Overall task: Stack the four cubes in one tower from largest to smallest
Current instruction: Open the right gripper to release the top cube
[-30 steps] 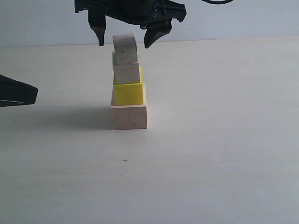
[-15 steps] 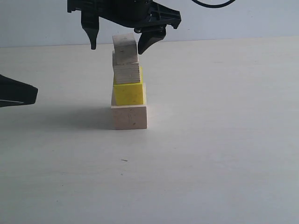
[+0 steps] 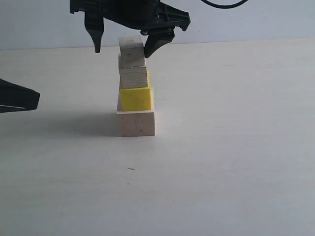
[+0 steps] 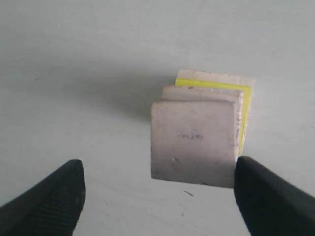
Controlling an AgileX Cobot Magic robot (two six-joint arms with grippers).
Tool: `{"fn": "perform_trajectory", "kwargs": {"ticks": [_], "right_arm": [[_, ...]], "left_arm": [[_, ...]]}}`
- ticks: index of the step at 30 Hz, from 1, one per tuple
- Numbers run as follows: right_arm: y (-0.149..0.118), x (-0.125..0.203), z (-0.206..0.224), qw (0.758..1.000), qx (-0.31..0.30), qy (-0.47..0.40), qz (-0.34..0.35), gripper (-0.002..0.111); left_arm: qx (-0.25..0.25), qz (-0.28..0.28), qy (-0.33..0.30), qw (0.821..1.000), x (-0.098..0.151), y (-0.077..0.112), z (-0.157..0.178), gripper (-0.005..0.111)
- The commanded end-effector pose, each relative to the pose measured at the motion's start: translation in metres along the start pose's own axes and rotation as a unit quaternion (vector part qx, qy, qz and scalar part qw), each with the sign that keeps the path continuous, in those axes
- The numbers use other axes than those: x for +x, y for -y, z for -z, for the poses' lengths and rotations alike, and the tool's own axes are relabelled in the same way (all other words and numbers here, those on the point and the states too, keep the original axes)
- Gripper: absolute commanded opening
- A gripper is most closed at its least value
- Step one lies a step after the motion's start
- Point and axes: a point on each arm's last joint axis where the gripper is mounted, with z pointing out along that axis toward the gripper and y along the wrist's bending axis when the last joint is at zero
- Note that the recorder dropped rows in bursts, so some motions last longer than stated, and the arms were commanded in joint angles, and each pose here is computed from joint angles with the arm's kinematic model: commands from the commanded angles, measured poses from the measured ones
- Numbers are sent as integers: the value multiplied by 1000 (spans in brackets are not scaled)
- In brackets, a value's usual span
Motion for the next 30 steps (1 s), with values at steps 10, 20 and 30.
{"fn": "perform_trajectory", "kwargs": {"ticks": [10,20,30], "right_arm": [[1,-1,1,1000,-1,2,7,79],[-2,1,1,1000,-12,-5,16,79],[0,0,1,1000,-4,0,23,79]], "left_arm": [[3,5,5,1000,0,1,0,0],[3,5,5,1000,0,1,0,0],[3,5,5,1000,0,1,0,0]]}}
